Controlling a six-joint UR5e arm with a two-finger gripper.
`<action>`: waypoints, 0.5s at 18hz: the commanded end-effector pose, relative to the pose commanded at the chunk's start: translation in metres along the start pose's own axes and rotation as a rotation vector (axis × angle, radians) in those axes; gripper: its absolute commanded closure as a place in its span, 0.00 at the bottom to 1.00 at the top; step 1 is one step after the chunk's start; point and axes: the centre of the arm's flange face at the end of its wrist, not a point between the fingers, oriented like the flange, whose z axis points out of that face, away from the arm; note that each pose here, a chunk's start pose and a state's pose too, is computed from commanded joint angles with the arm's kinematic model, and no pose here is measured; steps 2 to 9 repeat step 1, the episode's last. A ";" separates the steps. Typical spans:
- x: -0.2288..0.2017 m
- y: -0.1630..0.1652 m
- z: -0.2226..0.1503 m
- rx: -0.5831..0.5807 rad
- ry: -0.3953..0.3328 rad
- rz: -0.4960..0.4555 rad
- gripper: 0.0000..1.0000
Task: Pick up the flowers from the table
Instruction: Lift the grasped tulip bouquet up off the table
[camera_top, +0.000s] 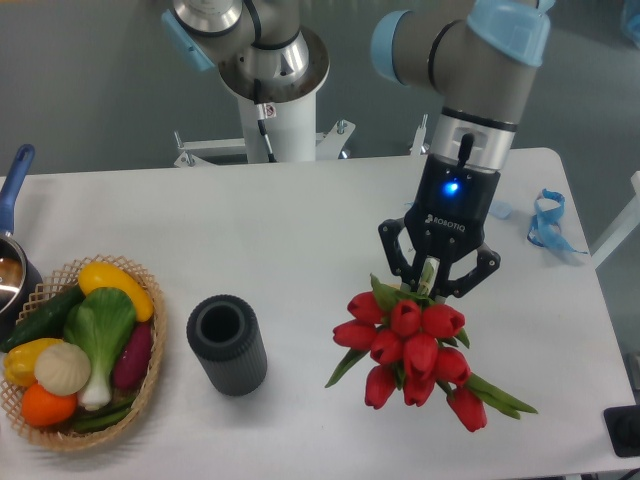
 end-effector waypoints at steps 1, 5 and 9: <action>0.000 0.001 0.000 -0.001 0.001 -0.001 0.86; 0.000 0.001 0.000 -0.001 0.001 -0.001 0.86; 0.000 0.001 0.000 -0.001 0.001 -0.001 0.86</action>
